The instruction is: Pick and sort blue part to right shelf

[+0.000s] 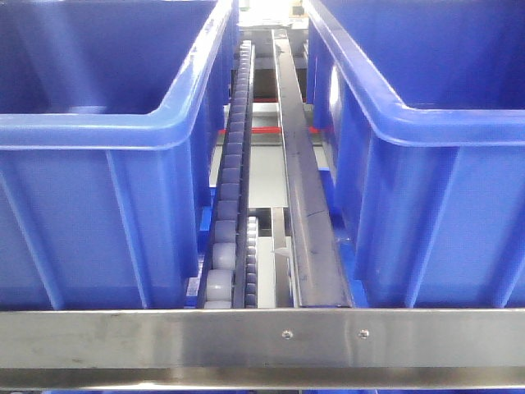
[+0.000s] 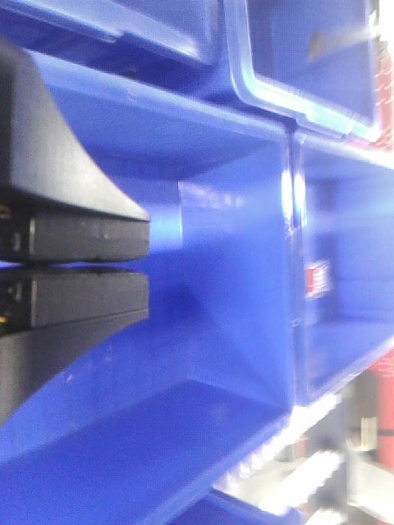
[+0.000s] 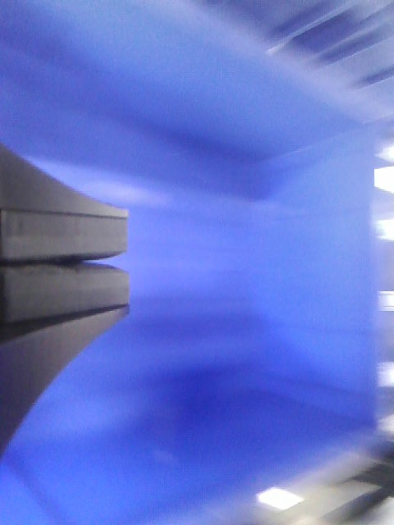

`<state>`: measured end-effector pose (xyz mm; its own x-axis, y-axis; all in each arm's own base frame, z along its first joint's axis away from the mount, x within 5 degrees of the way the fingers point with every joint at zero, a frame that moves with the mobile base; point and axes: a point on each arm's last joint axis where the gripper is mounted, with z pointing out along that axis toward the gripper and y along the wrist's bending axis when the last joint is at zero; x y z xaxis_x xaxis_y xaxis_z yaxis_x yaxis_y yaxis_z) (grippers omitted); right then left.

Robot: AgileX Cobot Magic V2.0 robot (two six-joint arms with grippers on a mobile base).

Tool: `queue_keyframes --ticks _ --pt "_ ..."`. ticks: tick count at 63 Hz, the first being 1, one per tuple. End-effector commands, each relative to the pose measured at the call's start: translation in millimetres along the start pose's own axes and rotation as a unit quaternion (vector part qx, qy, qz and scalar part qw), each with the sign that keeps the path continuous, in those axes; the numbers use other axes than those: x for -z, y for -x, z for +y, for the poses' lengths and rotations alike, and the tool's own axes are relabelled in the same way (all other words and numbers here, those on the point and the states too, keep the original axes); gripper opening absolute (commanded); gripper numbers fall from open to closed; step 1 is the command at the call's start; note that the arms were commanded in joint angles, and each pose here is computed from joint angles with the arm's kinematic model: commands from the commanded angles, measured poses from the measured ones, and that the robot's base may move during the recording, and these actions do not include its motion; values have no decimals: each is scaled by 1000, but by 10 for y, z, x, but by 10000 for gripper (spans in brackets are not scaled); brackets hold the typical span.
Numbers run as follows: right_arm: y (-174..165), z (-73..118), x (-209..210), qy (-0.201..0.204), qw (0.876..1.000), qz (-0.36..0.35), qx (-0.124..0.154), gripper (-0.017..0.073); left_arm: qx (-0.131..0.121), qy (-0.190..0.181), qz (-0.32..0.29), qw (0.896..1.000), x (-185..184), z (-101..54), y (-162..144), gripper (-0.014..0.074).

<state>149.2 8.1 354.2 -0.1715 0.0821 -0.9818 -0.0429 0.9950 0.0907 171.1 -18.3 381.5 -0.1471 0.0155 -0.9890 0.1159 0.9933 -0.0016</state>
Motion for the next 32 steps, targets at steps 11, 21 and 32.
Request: queue_keyframes --ticks 11,21,32 --pt "-69 -17 433 1 993 -113 17 57 52 0 -96 994 423 0 -230 123" --pt "-360 -42 635 -2 992 -119 29 57 56 2 -124 991 651 3 -510 123" --pt "-545 -55 848 1 987 -157 29 57 51 -5 -120 991 856 -16 -722 123"
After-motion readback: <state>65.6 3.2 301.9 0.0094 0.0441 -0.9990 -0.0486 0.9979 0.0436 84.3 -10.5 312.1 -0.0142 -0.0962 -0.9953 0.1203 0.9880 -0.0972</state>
